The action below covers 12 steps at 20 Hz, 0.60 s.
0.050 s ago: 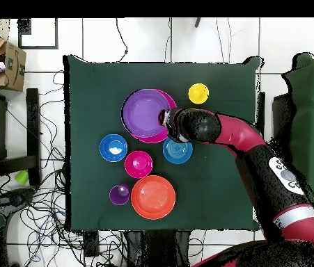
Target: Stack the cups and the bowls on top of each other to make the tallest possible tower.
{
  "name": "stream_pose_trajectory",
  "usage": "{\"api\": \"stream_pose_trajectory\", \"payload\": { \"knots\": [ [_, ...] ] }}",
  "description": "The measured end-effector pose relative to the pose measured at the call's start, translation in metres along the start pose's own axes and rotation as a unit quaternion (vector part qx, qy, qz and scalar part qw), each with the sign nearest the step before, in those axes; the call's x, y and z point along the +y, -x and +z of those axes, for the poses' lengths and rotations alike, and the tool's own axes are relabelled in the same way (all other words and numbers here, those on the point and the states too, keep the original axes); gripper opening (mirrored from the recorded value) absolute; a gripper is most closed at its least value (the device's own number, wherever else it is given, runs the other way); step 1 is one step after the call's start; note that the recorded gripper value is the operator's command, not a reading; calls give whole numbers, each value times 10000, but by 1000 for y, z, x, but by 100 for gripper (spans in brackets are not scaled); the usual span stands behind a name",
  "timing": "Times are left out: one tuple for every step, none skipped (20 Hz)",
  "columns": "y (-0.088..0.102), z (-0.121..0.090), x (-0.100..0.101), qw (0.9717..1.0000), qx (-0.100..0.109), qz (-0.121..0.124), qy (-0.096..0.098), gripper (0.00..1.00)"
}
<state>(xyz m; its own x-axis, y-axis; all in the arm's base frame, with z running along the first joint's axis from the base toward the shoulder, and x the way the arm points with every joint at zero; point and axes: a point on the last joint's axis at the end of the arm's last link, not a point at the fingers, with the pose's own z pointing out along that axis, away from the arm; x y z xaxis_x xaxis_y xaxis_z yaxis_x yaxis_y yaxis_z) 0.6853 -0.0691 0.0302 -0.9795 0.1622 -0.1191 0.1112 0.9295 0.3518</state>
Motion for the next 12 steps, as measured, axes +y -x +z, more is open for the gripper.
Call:
{"api": "stream_pose_trajectory", "payload": {
  "knots": [
    [0,0,0,10000,-6,-6,-7,100],
    [0,0,-1,10000,-12,-12,-15,100],
    [-1,1,-3,10000,-46,-55,-57,100],
    [-2,2,-4,9999,-68,-85,-86,100],
    [-2,2,-5,9999,-77,-100,-99,100],
    [-2,2,-5,9998,-83,-111,-108,100],
    [-3,3,-6,9998,-96,-130,-127,100],
    [-3,3,-7,9997,-112,-162,-154,100],
    [-4,4,-8,9996,-119,-180,-170,100],
    [-5,4,-9,9995,-133,-210,-195,100],
    [-5,4,-10,9994,-141,-226,-208,100],
    [-5,5,-10,9994,-152,-241,-217,100]
  ]
}}
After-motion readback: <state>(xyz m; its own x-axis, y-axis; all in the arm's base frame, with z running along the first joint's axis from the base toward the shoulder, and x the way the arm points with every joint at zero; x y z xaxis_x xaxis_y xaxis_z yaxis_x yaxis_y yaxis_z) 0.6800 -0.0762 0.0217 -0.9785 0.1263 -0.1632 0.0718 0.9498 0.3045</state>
